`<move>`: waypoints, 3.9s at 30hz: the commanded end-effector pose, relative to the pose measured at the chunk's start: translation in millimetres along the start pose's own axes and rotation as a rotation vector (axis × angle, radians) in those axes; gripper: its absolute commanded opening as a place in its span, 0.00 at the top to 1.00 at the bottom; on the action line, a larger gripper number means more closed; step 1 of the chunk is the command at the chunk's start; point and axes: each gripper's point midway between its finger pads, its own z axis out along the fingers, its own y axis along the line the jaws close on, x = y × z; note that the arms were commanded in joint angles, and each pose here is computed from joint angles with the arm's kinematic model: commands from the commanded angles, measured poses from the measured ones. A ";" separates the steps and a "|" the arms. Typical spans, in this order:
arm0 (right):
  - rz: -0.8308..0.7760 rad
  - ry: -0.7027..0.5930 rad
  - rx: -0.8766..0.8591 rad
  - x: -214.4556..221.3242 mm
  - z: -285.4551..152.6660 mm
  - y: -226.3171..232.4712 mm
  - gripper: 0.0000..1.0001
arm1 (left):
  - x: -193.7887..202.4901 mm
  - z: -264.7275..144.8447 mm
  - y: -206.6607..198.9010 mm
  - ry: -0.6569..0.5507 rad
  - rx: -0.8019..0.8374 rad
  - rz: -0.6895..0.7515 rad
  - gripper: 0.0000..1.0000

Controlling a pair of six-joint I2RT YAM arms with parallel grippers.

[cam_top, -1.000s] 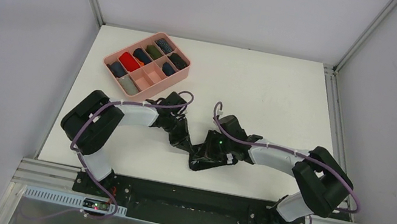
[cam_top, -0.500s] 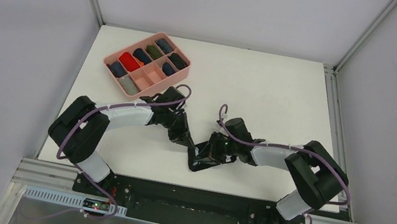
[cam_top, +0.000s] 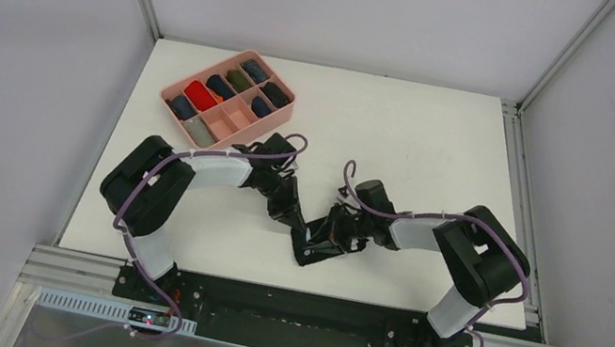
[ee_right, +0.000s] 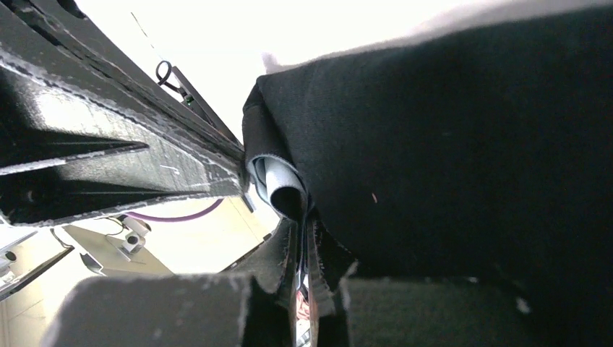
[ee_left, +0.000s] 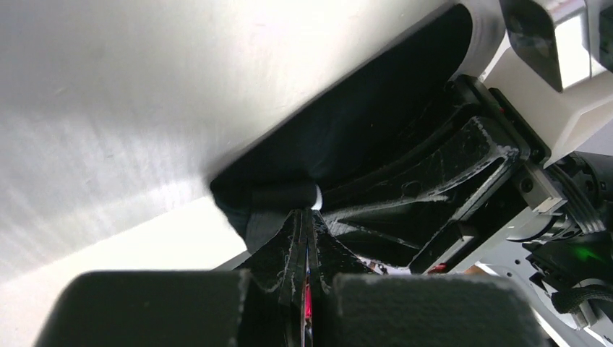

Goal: Roll the underwear
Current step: Roll the underwear to the center of the board.

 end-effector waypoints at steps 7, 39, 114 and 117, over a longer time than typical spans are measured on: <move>-0.012 0.020 -0.035 -5.8 3.0 11.0 1.00 | 1.4 9.5 -16.5 0.067 0.022 0.054 1.00; -0.372 -0.261 0.242 21.7 -54.7 56.3 0.90 | -12.4 29.0 33.1 0.016 -0.156 0.022 1.00; -1.109 -0.371 0.796 9.5 -18.9 50.2 0.41 | -21.7 -3.1 60.0 -0.009 -0.268 0.092 1.00; -1.136 -0.370 0.798 9.7 -9.1 51.2 0.40 | -22.0 -2.8 57.8 -0.006 -0.263 0.095 1.00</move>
